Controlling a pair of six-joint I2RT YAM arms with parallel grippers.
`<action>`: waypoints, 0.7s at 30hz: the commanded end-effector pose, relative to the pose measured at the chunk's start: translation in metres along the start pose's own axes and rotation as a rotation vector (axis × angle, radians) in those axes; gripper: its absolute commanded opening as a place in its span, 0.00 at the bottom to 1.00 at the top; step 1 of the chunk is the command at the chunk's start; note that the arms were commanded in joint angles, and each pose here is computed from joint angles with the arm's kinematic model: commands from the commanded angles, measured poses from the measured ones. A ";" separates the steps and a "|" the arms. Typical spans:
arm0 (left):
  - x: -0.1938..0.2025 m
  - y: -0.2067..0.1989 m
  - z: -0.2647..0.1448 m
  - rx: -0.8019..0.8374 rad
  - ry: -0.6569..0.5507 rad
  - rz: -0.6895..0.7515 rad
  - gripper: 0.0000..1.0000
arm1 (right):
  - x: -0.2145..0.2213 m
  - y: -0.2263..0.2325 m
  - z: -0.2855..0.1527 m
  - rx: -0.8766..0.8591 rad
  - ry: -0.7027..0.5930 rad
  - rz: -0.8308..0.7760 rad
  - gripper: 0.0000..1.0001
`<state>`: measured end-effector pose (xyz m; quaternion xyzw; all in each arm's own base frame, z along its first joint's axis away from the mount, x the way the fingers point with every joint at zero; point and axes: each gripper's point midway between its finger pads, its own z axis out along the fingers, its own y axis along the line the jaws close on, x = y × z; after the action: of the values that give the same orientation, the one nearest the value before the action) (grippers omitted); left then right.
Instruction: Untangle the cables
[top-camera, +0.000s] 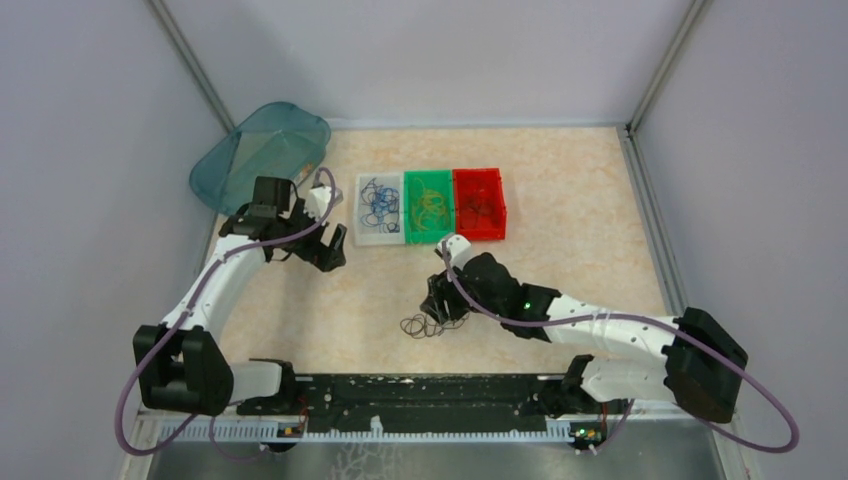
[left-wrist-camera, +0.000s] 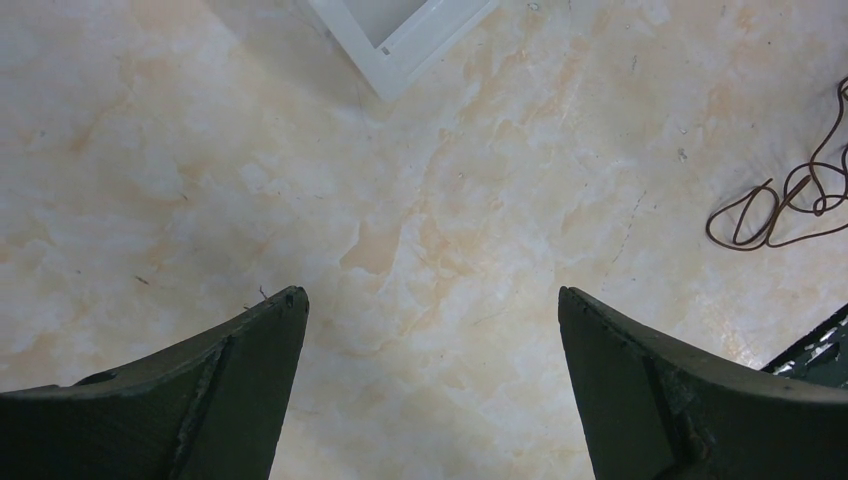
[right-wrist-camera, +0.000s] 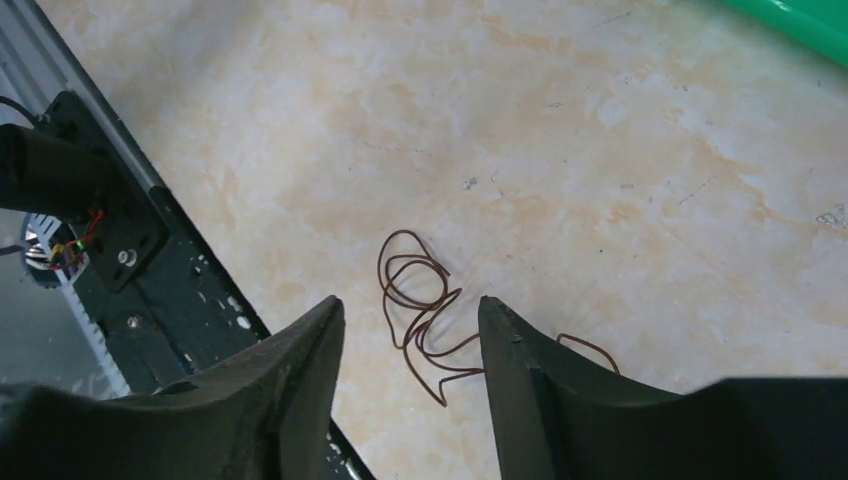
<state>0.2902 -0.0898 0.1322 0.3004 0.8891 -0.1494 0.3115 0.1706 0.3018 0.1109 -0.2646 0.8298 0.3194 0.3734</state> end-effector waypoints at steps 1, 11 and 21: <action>0.002 0.004 0.000 -0.028 -0.023 -0.005 1.00 | -0.021 0.017 -0.012 -0.058 -0.034 -0.033 0.56; 0.004 0.006 -0.001 -0.056 -0.049 0.002 1.00 | 0.036 0.005 0.013 -0.053 0.117 -0.037 0.53; -0.002 0.010 -0.004 -0.068 -0.063 0.001 1.00 | 0.011 0.003 0.015 -0.004 0.075 -0.077 0.00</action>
<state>0.2872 -0.0832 0.1238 0.2955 0.8880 -0.1335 0.3261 0.1482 0.2936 0.0507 -0.3106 0.8588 0.2853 0.2910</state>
